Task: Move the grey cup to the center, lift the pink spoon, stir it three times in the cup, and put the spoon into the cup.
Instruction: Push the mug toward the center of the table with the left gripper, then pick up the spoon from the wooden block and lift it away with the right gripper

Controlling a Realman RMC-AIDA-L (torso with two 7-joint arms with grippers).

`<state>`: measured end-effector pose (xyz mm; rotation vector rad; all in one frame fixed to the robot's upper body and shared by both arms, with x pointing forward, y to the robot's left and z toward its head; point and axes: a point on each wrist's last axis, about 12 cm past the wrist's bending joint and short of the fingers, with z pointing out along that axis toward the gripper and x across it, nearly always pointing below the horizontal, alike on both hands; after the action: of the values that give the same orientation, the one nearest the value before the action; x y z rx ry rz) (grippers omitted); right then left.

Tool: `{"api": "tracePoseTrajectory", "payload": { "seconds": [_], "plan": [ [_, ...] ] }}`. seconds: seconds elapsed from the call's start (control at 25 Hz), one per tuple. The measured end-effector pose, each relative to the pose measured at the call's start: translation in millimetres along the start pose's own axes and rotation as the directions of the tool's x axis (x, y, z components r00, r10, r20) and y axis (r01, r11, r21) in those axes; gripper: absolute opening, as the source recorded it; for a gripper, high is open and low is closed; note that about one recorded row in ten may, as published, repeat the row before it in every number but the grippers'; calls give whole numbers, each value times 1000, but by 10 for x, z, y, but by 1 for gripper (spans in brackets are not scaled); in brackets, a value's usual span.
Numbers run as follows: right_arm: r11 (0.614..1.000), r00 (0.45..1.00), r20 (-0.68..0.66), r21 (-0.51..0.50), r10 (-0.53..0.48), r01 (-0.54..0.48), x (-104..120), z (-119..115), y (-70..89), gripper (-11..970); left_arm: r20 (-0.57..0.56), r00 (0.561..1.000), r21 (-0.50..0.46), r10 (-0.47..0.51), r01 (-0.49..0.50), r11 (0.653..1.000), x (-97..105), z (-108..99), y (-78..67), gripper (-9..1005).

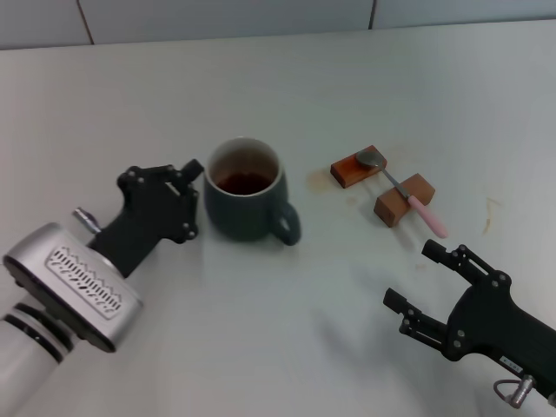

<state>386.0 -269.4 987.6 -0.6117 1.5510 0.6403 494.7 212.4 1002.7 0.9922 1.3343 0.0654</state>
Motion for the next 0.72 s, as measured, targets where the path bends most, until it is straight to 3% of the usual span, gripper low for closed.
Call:
{"api": "tracePoseTrajectory", "payload": {
  "seconds": [0.24,0.4,0.44,0.52,0.56,0.64,0.68,0.72],
  "plan": [
    [1000,1000,0,-1,1,-1,1,0,2,829,62,996,70,-62,58,996,-183,99,-145,0],
    [1000,999,24,9,25,-25,-24,-12,1,829,76,994,84,-85,78,993,-217,122,-162,1],
    [999,998,45,18,43,-44,-44,-28,-2,829,97,982,68,-159,153,986,-238,80,-151,1],
    [995,990,104,42,91,-96,-103,-90,-21,829,131,955,48,-267,263,964,-242,-3,-116,1],
    [982,969,185,64,165,-179,-183,-187,-56,829,154,926,38,-344,342,939,-236,-71,-87,2],
    [970,953,220,78,209,-231,-213,-239,-86,829,169,905,35,-390,390,920,-226,-114,-64,2],
    [956,936,248,89,251,-280,-234,-286,-116,829,198,836,45,-511,513,857,-164,-255,8,2],
    [936,913,277,104,299,-338,-255,-349,-170,829,192,805,74,-561,558,827,-100,-347,39,2]
  ]
}}
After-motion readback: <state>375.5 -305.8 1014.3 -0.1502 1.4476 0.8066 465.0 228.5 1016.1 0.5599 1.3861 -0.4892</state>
